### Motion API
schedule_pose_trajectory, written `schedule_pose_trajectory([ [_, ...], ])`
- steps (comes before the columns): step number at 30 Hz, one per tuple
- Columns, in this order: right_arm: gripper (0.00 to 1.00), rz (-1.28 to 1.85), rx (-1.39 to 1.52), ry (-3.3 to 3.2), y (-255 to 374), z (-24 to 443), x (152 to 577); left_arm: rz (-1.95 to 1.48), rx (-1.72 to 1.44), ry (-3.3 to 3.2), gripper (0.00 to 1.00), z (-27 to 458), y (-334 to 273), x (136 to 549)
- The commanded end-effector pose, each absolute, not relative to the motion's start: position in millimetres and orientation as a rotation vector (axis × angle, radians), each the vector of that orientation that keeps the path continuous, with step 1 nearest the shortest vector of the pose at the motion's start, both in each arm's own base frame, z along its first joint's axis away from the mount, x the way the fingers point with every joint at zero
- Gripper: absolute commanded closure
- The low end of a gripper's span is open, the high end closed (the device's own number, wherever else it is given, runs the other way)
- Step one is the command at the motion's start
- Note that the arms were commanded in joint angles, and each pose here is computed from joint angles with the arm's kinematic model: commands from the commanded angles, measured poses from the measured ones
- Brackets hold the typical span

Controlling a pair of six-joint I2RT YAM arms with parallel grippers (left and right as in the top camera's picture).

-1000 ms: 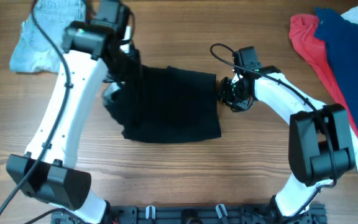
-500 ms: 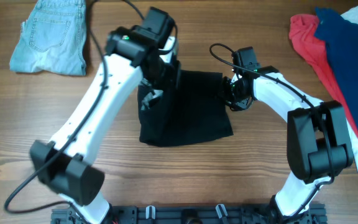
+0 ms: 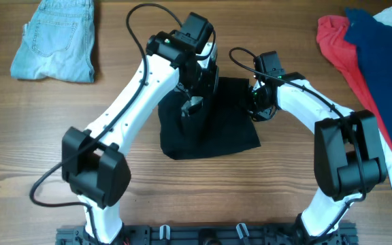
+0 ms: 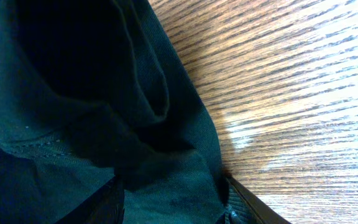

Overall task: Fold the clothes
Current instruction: 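Press the folded trousers flat with both grippers at the top edge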

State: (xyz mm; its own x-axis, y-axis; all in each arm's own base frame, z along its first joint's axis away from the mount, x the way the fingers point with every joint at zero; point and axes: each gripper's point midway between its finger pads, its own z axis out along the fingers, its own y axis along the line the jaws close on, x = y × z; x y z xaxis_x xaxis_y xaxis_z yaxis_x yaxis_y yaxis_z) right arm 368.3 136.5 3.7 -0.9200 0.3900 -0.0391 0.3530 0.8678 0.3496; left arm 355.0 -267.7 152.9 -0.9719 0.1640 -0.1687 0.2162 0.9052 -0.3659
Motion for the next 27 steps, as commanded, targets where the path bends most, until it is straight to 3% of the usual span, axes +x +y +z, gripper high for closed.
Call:
schedule_pose_trajectory([
  [1,0.5,0.501,0.566,2.97,138.6,-8.1,363.0,-0.712,0.316,2.943,0.92,151.3,-289.4,350.2],
  [7,0.51,0.502,0.566,2.969,138.6,-8.0,363.4,-0.807,0.364,2.914,0.87,152.8,-316.3,344.0],
  [8,0.5,0.501,0.566,2.97,138.4,-8.1,363.1,-0.804,0.376,2.925,0.76,148.8,-320.4,340.8],
  [14,0.41,0.379,0.613,2.981,120.3,-2.1,360.5,-0.792,0.377,2.953,0.53,137.0,-322.1,340.0],
  [23,0.16,0.349,0.615,2.741,40.9,143.5,372.9,-0.775,0.296,2.937,0.49,143.2,-299.9,357.3],
  [26,0.17,0.569,0.39,2.693,73.0,178.6,365.2,-0.586,0.161,2.948,0.48,134.2,-259.3,379.5],
  [27,0.24,0.623,0.326,2.695,85.4,181.6,362.8,-0.499,0.079,2.95,0.47,130.9,-240.2,388.5],
])
